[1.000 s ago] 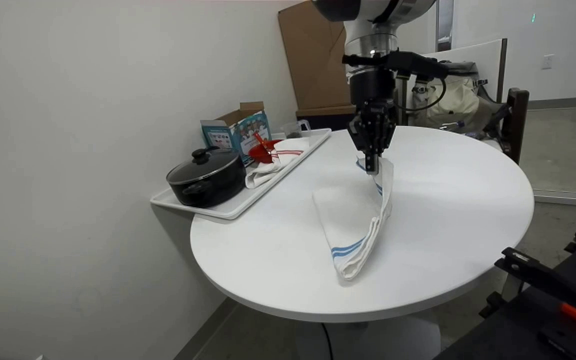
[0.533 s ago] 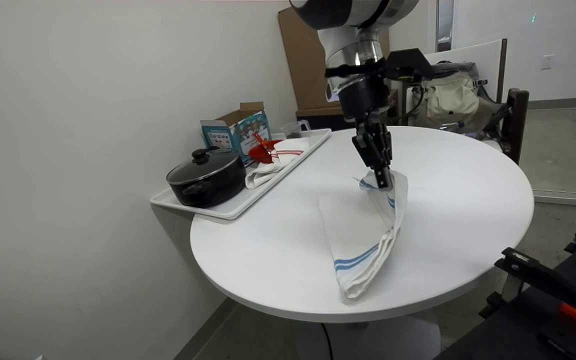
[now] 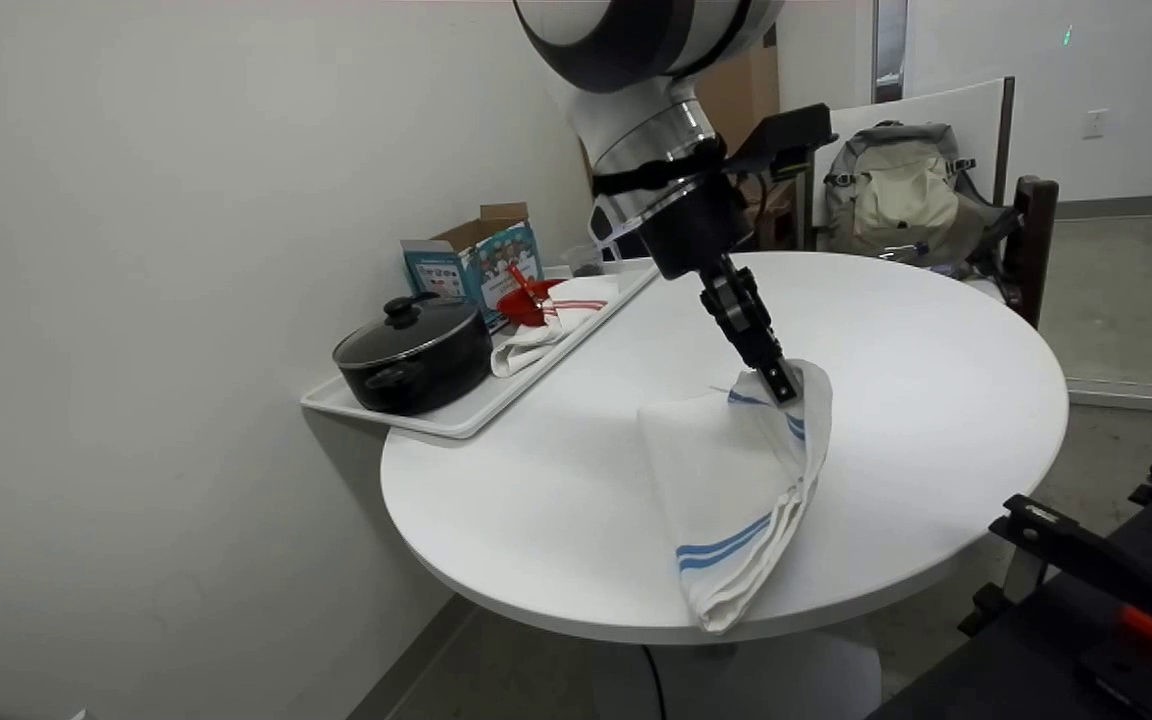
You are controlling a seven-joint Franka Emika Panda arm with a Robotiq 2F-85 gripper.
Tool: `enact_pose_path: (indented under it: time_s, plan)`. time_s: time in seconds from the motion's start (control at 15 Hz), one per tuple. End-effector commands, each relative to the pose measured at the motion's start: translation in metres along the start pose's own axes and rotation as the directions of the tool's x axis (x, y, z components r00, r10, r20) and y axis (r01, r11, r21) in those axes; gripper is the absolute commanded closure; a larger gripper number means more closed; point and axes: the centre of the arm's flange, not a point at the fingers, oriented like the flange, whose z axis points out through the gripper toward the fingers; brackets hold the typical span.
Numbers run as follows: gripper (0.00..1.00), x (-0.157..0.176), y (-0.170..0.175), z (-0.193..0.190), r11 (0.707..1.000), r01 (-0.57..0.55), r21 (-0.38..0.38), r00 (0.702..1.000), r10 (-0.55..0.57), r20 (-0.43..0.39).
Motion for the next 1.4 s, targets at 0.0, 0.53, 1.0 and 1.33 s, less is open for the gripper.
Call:
enact_pose_path:
  time_s: [0.0, 0.53, 1.0, 1.33]
  plan:
    - [0.95, 0.007, 0.005, -0.009, 0.995, 0.084, -0.058, 0.995, -0.080, 0.064]
    - [0.95, 0.026, -0.040, 0.015, 0.963, 0.265, -0.049, 0.949, -0.252, 0.187]
    - [0.52, 0.039, -0.069, 0.036, 0.938, 0.348, -0.005, 0.905, -0.334, 0.261]
    - [0.15, 0.035, -0.072, 0.037, 0.930, 0.366, 0.013, 0.892, -0.355, 0.278]
